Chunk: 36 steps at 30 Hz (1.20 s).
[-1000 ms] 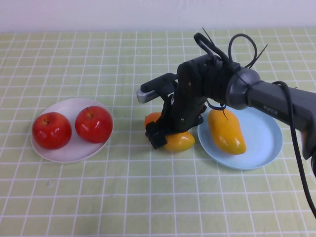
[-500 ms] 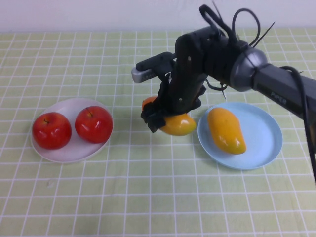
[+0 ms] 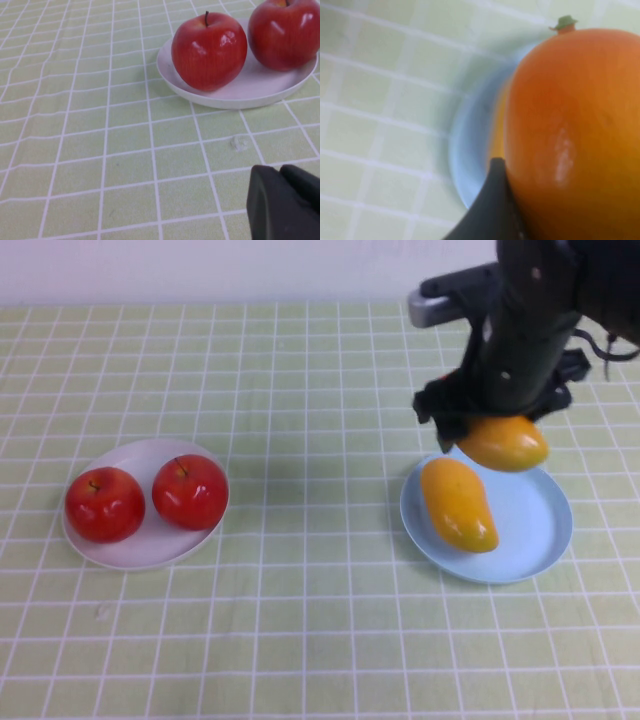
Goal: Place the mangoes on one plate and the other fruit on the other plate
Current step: Put another type of fruit in the right plate
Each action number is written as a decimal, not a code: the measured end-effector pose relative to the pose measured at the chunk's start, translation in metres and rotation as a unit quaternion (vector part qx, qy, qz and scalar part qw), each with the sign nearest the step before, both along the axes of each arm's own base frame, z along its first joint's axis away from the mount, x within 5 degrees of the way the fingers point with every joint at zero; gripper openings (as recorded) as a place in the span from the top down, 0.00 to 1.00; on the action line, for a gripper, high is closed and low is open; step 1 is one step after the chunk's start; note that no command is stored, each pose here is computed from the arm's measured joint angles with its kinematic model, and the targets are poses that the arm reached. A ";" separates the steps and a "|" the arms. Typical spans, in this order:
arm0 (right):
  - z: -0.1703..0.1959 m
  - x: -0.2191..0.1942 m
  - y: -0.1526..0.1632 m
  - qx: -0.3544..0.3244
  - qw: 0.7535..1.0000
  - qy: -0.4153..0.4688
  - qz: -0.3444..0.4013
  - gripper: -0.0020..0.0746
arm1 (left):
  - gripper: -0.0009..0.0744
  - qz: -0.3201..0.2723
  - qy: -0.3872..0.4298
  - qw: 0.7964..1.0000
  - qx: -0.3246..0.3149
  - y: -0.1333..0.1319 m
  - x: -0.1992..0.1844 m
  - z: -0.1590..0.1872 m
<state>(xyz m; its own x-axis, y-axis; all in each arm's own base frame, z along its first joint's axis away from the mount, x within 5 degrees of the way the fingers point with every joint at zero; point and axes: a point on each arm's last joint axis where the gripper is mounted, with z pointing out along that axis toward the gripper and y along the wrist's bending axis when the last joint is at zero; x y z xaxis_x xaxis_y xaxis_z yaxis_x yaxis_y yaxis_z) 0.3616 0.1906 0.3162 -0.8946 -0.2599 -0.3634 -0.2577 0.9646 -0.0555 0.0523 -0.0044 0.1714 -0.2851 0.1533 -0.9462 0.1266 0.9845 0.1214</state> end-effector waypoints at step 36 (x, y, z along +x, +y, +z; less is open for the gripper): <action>-0.037 -0.032 -0.065 0.038 0.994 0.028 -0.093 0.54 | 0.98 0.000 0.000 1.000 0.000 0.000 0.000 0.000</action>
<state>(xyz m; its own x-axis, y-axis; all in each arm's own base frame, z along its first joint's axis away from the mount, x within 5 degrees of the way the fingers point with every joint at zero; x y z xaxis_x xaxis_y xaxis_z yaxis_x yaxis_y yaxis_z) 0.3293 0.1252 0.2793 -0.9443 -0.0608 -0.3235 -0.0743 0.9968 0.0297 0.0523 -0.0044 0.1714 -0.2851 0.1533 -0.9462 0.1266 0.9845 0.1214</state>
